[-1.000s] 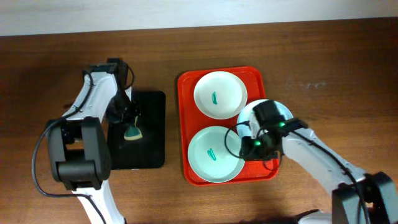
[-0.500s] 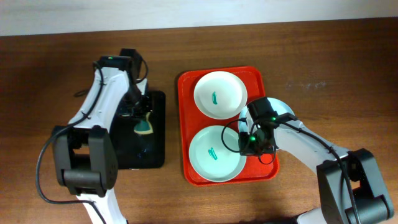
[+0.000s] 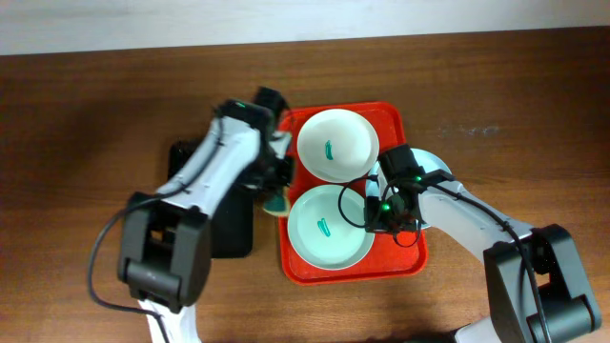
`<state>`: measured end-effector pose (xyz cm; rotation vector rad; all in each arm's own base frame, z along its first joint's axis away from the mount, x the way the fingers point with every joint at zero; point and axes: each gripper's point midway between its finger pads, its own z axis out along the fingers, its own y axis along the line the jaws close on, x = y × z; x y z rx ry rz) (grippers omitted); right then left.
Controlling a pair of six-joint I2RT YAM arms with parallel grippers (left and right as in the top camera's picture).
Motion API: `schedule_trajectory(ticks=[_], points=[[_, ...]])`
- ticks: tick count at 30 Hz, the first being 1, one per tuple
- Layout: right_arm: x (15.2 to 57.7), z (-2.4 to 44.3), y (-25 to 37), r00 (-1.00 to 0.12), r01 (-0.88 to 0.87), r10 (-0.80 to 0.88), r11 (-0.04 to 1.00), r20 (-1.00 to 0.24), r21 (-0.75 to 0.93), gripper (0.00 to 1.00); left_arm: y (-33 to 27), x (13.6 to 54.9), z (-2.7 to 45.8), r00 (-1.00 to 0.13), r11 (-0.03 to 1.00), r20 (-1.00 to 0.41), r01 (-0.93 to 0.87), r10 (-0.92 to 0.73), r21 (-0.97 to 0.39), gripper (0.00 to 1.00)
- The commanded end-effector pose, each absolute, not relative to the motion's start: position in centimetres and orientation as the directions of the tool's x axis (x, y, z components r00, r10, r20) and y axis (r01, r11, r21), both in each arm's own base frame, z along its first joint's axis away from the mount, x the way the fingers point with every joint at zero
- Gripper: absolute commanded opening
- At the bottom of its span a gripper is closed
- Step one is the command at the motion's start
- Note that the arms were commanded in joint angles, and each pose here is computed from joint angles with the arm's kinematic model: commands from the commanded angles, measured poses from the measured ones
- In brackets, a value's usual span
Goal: Clean dirty plates on tray and stack at the side
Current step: 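Lift the sponge with the left gripper toward the plate held by the right, then scrub the pale green plate with the sponge in the left gripper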
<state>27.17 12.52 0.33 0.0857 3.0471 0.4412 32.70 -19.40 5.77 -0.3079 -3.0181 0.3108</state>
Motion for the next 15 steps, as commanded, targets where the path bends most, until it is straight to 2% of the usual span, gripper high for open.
schedule_trajectory(ticks=[1, 8, 15], points=[[27.4, -0.6, 11.2, -0.994, 0.083, 0.096, 0.972, -0.047, 0.221, 0.04, -22.8, 29.4, 4.6, -0.976, 0.958, 0.101, 0.166, 0.193, -0.234, 0.0], [27.3, -0.6, 11.2, -0.994, 0.084, 0.096, 0.972, -0.044, 0.219, 0.04, -28.6, 28.3, 3.7, -0.974, 0.887, 0.08, 0.158, 0.212, -0.433, 0.0], [27.1, -0.7, 11.1, -0.995, 0.086, 0.095, 0.973, -0.034, 0.216, 0.04, -29.5, 27.1, 0.0, -0.967, 0.906, 0.226, 0.014, 0.121, -0.423, 0.0]])
